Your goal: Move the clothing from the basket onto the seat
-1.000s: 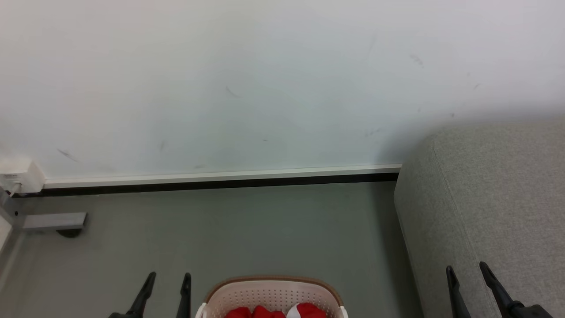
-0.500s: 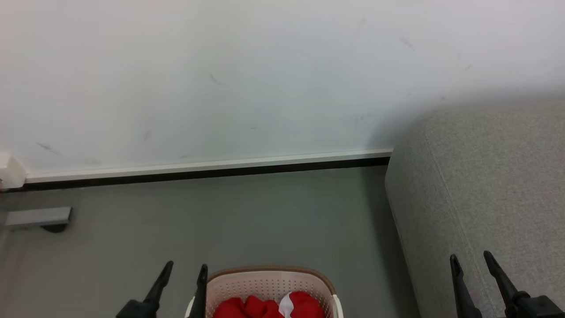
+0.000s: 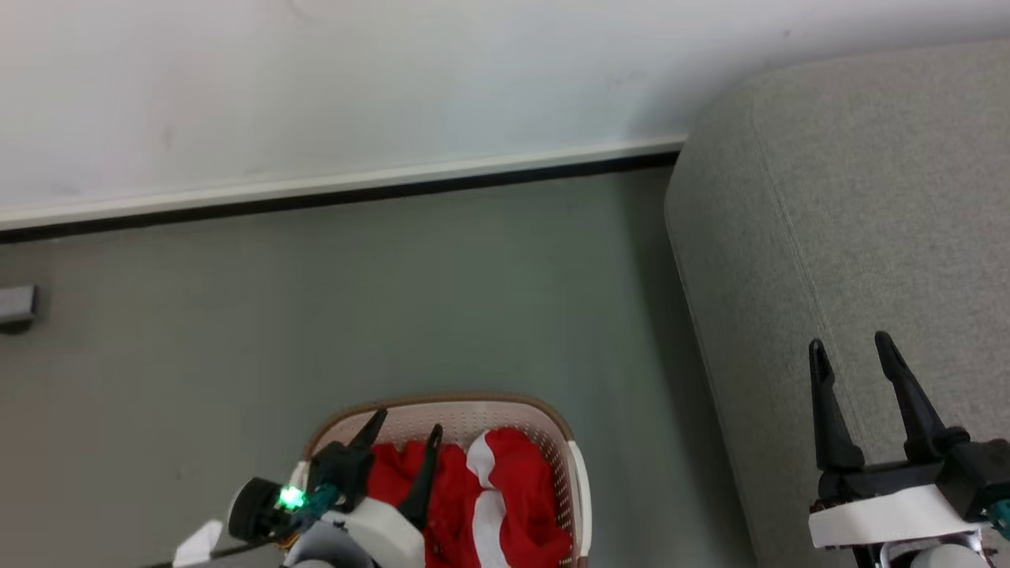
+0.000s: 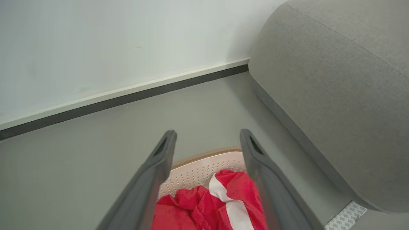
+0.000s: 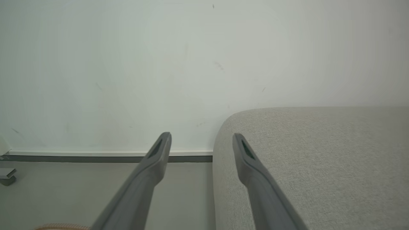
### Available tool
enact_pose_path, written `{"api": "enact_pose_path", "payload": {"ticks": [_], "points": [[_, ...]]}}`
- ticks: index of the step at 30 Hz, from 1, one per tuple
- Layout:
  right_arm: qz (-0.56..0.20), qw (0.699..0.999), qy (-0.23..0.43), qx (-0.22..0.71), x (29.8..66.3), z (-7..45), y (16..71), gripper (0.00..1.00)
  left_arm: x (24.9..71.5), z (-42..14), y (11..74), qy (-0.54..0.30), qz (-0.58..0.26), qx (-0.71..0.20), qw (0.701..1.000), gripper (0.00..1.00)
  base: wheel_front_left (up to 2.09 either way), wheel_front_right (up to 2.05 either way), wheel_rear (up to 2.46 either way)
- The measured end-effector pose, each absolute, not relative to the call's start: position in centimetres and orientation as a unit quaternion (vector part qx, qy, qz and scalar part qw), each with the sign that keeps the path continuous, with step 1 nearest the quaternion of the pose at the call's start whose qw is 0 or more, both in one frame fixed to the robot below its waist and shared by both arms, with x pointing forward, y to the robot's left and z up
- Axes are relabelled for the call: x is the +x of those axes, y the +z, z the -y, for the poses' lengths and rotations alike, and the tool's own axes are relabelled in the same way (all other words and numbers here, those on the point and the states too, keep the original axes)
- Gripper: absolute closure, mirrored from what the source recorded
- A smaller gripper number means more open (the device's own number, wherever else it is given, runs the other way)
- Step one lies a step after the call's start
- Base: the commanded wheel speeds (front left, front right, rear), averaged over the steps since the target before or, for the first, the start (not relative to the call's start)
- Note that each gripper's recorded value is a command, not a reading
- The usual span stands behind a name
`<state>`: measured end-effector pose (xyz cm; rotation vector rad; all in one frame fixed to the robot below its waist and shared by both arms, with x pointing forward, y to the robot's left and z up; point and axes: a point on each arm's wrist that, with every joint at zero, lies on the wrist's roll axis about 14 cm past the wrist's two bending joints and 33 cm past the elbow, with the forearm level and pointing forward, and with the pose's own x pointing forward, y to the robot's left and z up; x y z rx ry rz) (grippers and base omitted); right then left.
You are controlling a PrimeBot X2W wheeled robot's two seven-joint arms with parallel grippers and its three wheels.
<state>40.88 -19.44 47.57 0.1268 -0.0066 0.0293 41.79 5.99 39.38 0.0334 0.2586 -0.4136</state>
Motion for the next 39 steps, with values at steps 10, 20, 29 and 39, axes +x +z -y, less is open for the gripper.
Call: {"api": "enact_pose_path", "payload": {"ticks": [10, 20, 29, 39], "points": [[-0.018, 0.998, 0.010, 0.061, 44.4, 19.6, 44.9, 0.00, 41.7, -3.6, 27.4, -0.243, -0.324, 0.066, 0.912, 0.00, 0.00, 0.00, 0.00], [-0.032, 0.998, -0.001, 0.054, 46.7, 20.7, 42.4, 0.00, 39.5, -5.5, 18.2, -0.236, -0.463, 0.118, 0.846, 0.00, 0.00, 0.00, 0.00], [-0.056, 0.996, -0.005, 0.064, 47.6, 20.9, 39.6, 0.00, 39.5, -5.8, 14.0, -0.243, -0.506, 0.133, 0.817, 0.00, 0.00, 0.00, 0.00], [-0.077, 0.993, -0.005, 0.085, 48.2, 20.6, 37.2, 0.00, 40.1, -7.7, 10.9, -0.248, -0.523, 0.176, 0.796, 0.00, 0.00, 0.00, 0.00]]}}
